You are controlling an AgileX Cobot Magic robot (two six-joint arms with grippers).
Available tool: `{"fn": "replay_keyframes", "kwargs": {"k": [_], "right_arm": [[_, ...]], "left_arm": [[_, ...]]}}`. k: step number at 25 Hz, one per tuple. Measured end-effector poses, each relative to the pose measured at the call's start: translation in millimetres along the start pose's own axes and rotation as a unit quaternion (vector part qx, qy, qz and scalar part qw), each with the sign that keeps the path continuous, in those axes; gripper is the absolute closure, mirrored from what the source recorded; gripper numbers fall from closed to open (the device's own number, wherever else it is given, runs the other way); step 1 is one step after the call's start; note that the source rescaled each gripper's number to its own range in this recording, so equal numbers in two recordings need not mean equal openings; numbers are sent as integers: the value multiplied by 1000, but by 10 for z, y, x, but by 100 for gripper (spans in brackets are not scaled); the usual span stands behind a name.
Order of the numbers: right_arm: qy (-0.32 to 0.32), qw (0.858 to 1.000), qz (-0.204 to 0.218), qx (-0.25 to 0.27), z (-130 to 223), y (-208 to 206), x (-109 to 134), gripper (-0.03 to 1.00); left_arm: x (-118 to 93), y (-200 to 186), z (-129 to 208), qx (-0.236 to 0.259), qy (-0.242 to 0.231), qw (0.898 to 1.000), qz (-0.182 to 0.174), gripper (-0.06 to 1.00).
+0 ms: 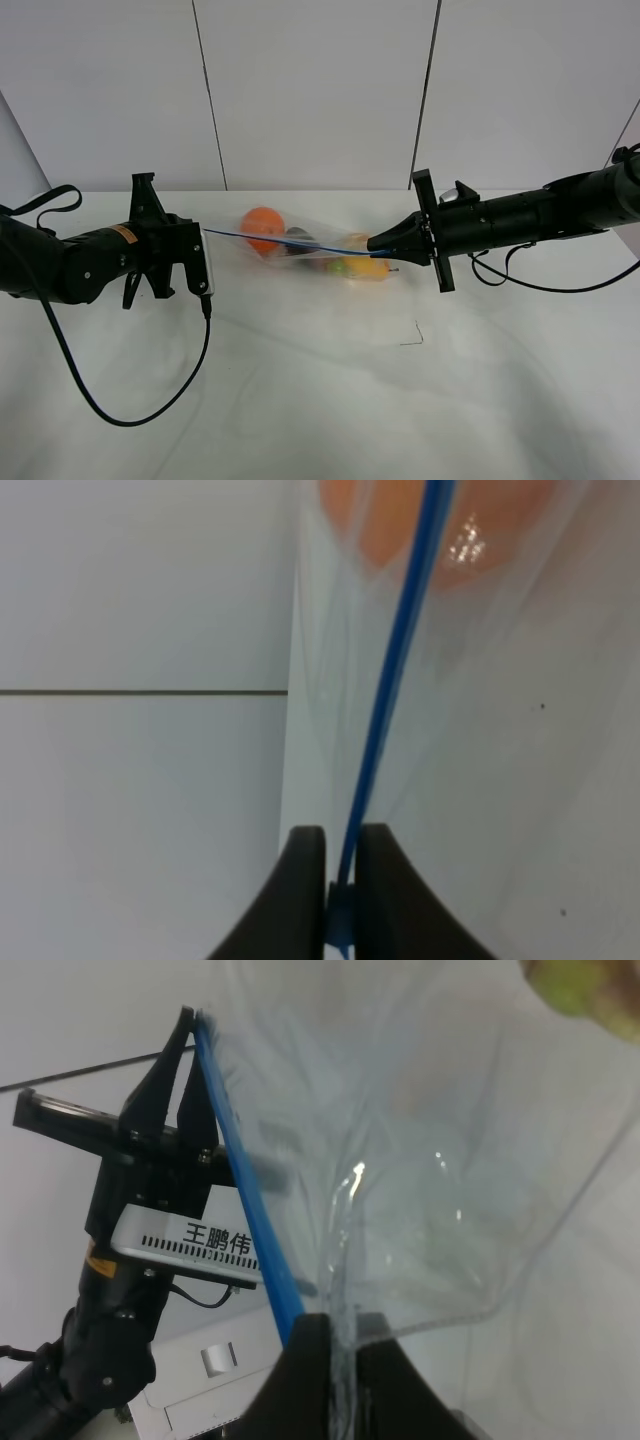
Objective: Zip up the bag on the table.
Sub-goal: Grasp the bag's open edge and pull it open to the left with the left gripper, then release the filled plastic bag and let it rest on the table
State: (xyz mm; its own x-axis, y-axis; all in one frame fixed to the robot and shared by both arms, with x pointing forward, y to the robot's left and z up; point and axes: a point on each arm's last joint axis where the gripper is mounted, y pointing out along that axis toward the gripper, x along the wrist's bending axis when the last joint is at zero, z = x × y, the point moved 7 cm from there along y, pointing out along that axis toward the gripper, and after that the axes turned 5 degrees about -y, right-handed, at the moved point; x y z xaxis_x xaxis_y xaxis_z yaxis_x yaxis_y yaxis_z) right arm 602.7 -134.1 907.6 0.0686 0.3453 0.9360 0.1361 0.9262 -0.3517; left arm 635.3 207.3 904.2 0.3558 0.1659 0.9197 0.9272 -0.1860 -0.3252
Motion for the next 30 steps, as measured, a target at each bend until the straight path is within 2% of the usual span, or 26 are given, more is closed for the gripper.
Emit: {"fn": "replay_keyframes", "kwargs": {"k": [2, 3, 7, 8, 10, 14, 16, 18, 20, 23, 26, 30], "right_arm": [[0, 1000, 0, 0, 0, 0, 0, 97], [-1, 1000, 1, 1, 4, 0, -4, 97], [-2, 1000, 3, 3, 9, 0, -9, 97], [-2, 1000, 3, 3, 9, 0, -9, 97], [-2, 1000, 3, 3, 10, 0, -10, 97], [-2, 1000, 4, 4, 11, 0, -11, 97], [-2, 1000, 4, 4, 11, 0, -11, 97], [-2, 1000, 4, 4, 11, 0, -11, 97], [-2, 1000, 4, 4, 11, 0, -11, 97], [-2, 1000, 4, 4, 11, 0, -11, 97], [-2, 1000, 3, 4, 12, 0, -10, 97], [-2, 1000, 3, 4, 12, 0, -10, 97]], "left_arm": [[1, 0, 2, -1, -1, 1000, 0, 84], [4, 1, 15, 1, -4, 1000, 0, 75], [10, 1, 38, 4, -33, 999, -1, 28], [10, 1, 38, 4, -39, 999, -1, 20], [10, 1, 39, 4, -43, 999, -1, 13], [12, 1, 51, 8, -51, 999, -2, 9], [21, -2, 112, 26, -82, 996, -7, 9], [31, -13, 228, 61, -136, 989, -16, 8], [29, -38, 366, 102, -198, 974, -29, 8], [0, -97, 569, 163, -296, 940, -51, 8], [-43, -159, 716, 207, -379, 899, -72, 8], [-44, -204, 883, 239, -466, 847, -95, 8]]}}
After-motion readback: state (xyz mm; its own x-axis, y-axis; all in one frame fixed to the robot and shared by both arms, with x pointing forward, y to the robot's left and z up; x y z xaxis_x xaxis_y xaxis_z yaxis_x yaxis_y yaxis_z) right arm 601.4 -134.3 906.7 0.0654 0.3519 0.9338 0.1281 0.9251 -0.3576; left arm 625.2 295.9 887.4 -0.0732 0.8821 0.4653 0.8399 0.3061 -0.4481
